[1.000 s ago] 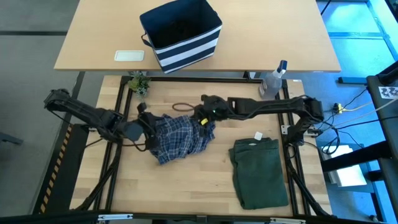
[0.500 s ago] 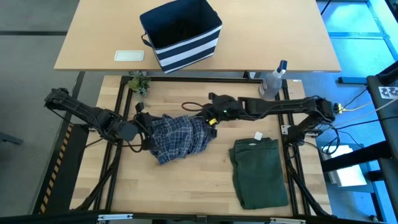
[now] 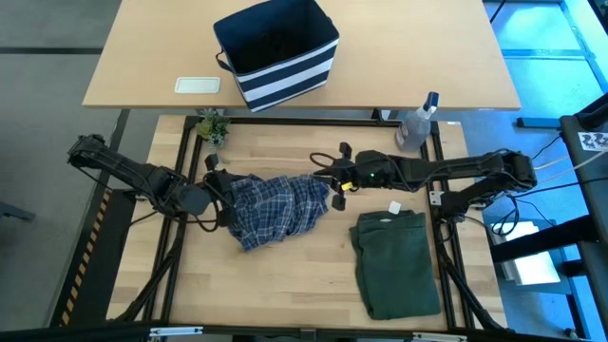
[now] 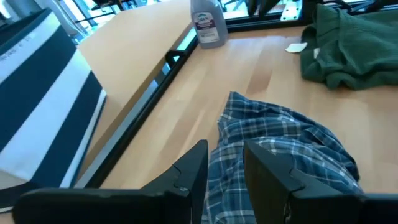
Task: Fold Laundry from Bin
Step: Fold the blue checkered pants
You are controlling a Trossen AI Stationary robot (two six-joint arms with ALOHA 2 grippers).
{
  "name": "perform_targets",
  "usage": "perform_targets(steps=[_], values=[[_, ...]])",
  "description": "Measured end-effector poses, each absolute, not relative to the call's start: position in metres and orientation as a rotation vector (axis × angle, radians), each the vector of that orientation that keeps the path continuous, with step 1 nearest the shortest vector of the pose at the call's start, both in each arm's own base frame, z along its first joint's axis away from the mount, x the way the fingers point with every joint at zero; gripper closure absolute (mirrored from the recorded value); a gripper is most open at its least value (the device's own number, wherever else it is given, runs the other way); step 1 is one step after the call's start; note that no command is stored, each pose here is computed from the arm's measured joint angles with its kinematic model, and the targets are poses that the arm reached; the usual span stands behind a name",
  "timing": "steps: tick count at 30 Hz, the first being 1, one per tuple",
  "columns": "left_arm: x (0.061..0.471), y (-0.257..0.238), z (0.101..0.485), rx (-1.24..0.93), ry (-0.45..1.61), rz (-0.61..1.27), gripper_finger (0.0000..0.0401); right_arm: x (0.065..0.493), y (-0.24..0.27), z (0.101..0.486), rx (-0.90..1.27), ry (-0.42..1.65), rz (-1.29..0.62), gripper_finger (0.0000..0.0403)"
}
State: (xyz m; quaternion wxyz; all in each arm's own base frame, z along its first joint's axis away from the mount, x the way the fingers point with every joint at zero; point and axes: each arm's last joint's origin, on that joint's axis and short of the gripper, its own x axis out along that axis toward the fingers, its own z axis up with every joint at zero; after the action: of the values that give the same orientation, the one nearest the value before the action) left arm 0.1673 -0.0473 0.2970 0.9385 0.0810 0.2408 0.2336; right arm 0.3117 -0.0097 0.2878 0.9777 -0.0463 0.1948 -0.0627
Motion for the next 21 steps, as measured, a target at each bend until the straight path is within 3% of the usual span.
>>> perform_targets(steps=[11, 21], values=[[0.167, -0.031, 0.291, 0.165, 0.582, 0.518, 0.0311, 0.307, -0.008, 0.269, -0.046, 0.442, -0.097, 0.0359], [0.163, 0.006, 0.279, 0.049, 0.791, 0.568, 0.039, 0.311, 0.01, 0.208, 0.124, 0.591, -0.002, 0.0359]])
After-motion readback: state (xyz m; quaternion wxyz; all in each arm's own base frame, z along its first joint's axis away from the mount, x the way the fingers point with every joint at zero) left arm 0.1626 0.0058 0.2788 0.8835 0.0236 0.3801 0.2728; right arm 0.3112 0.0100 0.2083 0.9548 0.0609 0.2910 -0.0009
